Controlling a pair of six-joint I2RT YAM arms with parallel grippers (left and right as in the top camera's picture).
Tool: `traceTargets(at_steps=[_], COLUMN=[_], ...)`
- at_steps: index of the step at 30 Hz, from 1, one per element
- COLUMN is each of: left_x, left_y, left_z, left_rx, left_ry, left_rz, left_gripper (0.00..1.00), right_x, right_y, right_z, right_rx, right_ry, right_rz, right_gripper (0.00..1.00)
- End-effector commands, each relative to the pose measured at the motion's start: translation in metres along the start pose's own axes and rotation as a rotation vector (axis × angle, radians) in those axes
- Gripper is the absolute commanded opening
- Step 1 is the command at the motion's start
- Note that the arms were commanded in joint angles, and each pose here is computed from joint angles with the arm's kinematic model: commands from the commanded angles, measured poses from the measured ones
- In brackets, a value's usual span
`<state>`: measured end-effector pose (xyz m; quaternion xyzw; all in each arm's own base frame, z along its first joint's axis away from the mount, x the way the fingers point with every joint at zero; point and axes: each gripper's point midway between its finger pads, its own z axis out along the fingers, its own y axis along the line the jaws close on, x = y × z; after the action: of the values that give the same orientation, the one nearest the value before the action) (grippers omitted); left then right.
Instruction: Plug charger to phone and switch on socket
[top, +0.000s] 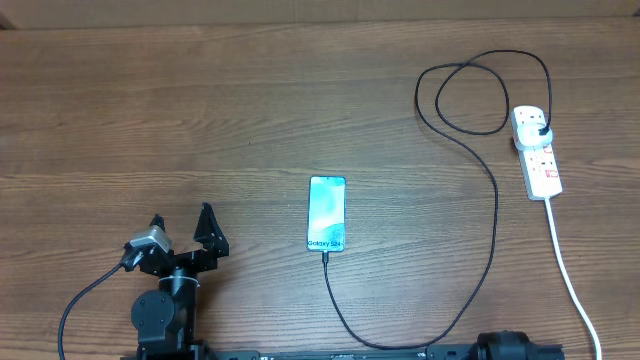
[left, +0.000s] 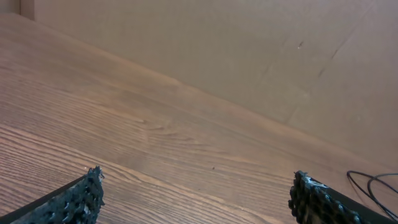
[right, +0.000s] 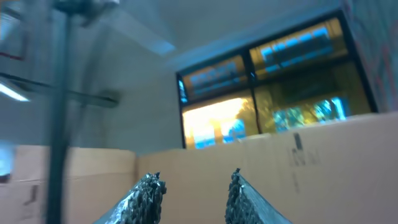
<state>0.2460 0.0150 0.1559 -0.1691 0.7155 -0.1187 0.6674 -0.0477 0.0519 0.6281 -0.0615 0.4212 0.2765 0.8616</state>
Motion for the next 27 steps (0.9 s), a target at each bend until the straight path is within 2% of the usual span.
traceTargets(at_steps=[1,6,12,20,27], left_x=[0.002,0.002,0.002,0.002,0.005], left_y=[-0.002,-0.002,-0.002,-0.003,-0.010], left_z=[0.000,0.000,0.000,0.000,0.000], left_rx=[0.012,0.012,0.012,0.016,0.047], left_ry=[0.005,0.005,0.005,0.006,0.018], left_rz=[0.034,0.034,0.034,0.034,0.037], left_gripper=[1.00,1.00,1.00,1.00,1.00], right_x=[-0.012,-0.021,-0.017,-0.018,-0.030], right_y=[0.001,-0.020,-0.025,-0.023,-0.009], right_z=[-0.022,-0.037,-0.037,-0.041,-0.076], right_rx=[-0.015,0.068,0.067,0.059,0.025], right_ry=[-0.049,-0.113,-0.115,-0.123,-0.199], right_rz=[-0.069,-0.038,-0.022,-0.023,-0.040], right_gripper=[0.37,0.37,0.36,0.36,0.36])
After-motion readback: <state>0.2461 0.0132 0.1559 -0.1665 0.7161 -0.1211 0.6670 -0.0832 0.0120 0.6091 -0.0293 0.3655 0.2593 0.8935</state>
